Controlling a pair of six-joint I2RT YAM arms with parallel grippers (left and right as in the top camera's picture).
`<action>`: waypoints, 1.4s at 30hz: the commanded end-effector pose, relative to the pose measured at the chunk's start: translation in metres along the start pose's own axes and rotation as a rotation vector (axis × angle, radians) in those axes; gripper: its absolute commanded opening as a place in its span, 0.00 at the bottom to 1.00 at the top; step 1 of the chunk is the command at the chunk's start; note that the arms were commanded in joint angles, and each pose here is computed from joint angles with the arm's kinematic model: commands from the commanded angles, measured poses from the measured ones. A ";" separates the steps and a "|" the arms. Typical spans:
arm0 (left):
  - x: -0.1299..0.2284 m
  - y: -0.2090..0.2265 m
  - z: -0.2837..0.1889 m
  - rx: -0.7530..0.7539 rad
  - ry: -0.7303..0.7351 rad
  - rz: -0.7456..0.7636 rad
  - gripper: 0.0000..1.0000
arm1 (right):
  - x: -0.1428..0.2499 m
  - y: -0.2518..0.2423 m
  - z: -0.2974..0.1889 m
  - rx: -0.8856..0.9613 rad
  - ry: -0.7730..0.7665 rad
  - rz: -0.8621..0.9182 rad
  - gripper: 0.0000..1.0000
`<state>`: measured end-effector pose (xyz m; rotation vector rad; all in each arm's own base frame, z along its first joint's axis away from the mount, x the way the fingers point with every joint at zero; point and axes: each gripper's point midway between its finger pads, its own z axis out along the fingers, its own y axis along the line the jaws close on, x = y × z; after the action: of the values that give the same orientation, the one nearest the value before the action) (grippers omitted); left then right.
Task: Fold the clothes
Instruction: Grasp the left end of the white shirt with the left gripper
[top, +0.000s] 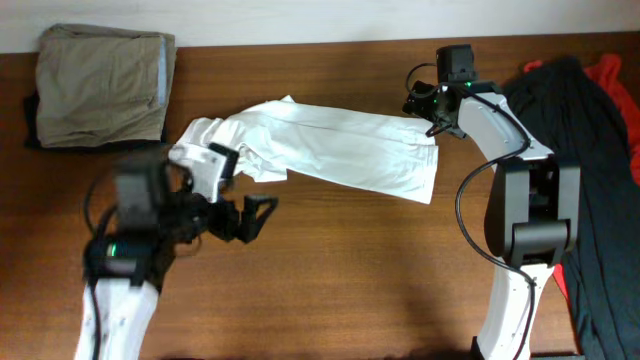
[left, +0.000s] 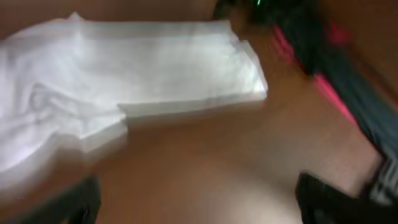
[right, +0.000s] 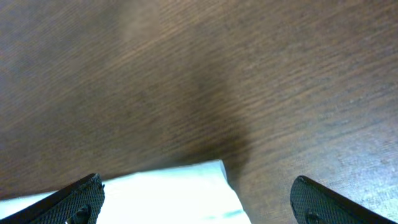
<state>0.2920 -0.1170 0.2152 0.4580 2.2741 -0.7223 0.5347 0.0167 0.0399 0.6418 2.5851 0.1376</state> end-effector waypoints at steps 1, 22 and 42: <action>0.031 0.059 0.023 -0.337 0.355 -0.149 0.99 | -0.010 0.002 -0.010 -0.012 -0.029 0.014 0.99; 0.051 0.126 0.166 -0.749 0.101 -0.999 0.99 | -0.010 0.002 -0.010 -0.013 -0.030 0.014 0.99; 0.067 0.137 0.188 -0.757 0.123 -1.005 0.46 | -0.010 0.002 -0.010 -0.010 -0.027 0.013 0.99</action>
<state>0.4119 -0.1158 0.0144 -1.0671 2.5722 -0.2054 0.5354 0.0167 0.0402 0.6422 2.5820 0.1389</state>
